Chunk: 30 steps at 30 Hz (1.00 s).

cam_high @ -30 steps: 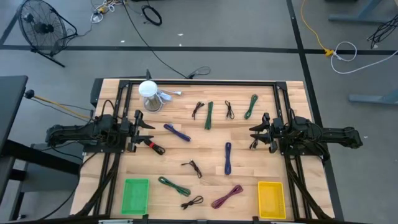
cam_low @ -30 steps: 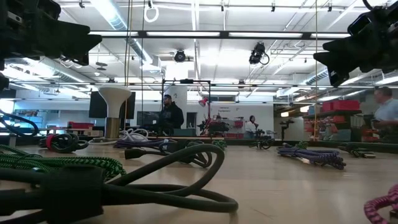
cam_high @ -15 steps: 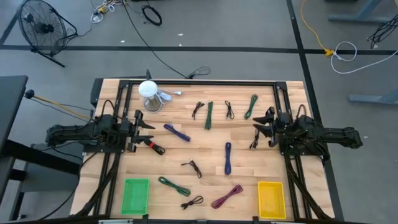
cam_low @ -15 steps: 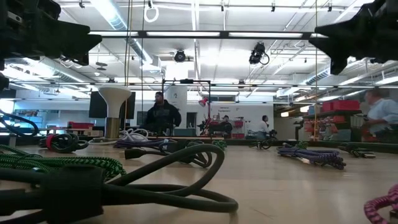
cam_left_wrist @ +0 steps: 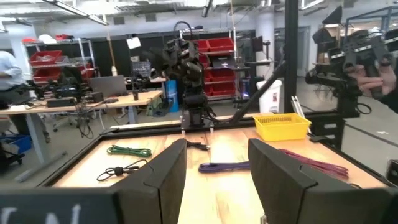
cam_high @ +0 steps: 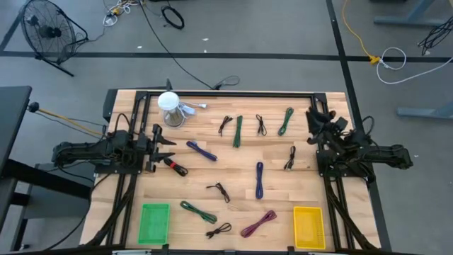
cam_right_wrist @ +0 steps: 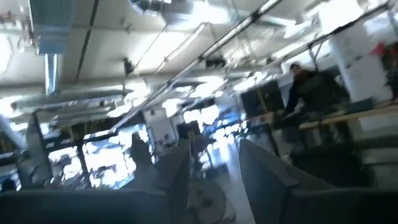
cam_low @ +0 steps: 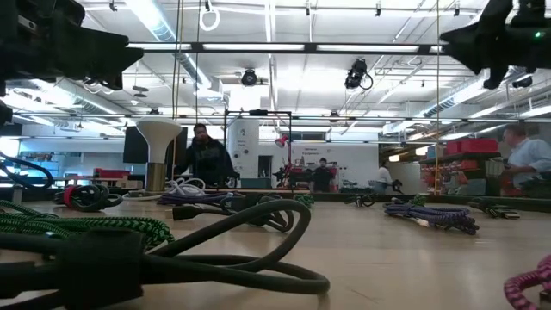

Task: Pick & Place USB Port
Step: Put the black green charger cable into the yellow bin

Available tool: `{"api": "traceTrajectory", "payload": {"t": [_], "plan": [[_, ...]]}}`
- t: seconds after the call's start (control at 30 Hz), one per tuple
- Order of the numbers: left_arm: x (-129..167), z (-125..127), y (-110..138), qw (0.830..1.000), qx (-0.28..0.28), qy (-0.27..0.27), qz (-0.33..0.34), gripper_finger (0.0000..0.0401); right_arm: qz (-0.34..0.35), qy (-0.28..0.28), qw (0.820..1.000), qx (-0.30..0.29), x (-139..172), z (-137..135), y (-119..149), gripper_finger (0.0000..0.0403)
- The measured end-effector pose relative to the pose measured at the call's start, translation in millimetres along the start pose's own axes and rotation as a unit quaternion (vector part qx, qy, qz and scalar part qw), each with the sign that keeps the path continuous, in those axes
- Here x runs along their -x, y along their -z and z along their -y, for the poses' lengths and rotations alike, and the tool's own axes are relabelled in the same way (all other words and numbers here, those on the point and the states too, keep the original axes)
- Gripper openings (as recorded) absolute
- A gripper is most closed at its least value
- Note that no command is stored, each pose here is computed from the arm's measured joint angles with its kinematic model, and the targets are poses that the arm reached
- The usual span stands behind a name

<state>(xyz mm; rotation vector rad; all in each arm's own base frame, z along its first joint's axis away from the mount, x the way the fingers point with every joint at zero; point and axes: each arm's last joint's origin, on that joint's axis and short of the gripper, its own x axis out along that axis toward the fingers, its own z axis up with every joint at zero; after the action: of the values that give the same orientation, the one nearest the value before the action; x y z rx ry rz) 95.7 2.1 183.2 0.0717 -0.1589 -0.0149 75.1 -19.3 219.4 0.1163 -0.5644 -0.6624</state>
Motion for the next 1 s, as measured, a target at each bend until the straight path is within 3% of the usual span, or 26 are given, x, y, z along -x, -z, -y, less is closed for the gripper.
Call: {"api": "traceTrajectory", "payload": {"t": [0.13, 0.2, 0.27, 0.33, 0.47, 0.57, 0.7, 0.77, 0.93, 1.0], "plan": [[0, -1, -2, 1.0, -0.001, -0.008, 0.012, 0.0177, 0.086, -0.088, 0.992, 0.009, -1, -5, -24, 0.0141], [0, 0, -3, 1.0, -0.001, -0.006, 0.015, 0.0177, 0.106, -0.103, 0.989, 0.023, -5, -8, -47, 0.0141], [0, 0, -3, 1.0, 0.0, -0.006, 0.014, 0.0177, 0.074, -0.076, 0.992, 0.067, -16, -12, -75, 0.0141], [0, 0, -3, 1.0, 0.0, -0.006, 0.015, 0.0177, -0.014, -0.014, 0.99, 0.137, -31, -16, -100, 0.0141], [0, 0, -3, 1.0, 0.014, -0.003, 0.016, 0.0177, -0.15, 0.091, 0.963, 0.206, -63, -30, -144, 0.0141], [0, -1, -4, 1.0, 0.013, -0.008, 0.018, 0.0177, -0.223, 0.171, 0.927, 0.248, -85, -41, -164, 0.0141], [0, -2, -5, 0.999, 0.01, -0.026, 0.026, 0.0177, -0.314, 0.229, 0.875, 0.29, -107, -52, -160, 0.0141], [0, -2, -7, 0.999, 0.008, -0.029, 0.033, 0.0177, -0.371, 0.242, 0.848, 0.291, -115, -51, -146, 0.0141], [0, -2, -8, 0.999, 0.008, -0.035, 0.039, 0.0177, -0.517, 0.298, 0.755, 0.273, -123, -37, -97, 0.0141], [0, -2, -8, 0.999, 0.009, -0.035, 0.039, 0.0177, -0.546, 0.311, 0.733, 0.263, -124, -31, -79, 0.0141]]}}
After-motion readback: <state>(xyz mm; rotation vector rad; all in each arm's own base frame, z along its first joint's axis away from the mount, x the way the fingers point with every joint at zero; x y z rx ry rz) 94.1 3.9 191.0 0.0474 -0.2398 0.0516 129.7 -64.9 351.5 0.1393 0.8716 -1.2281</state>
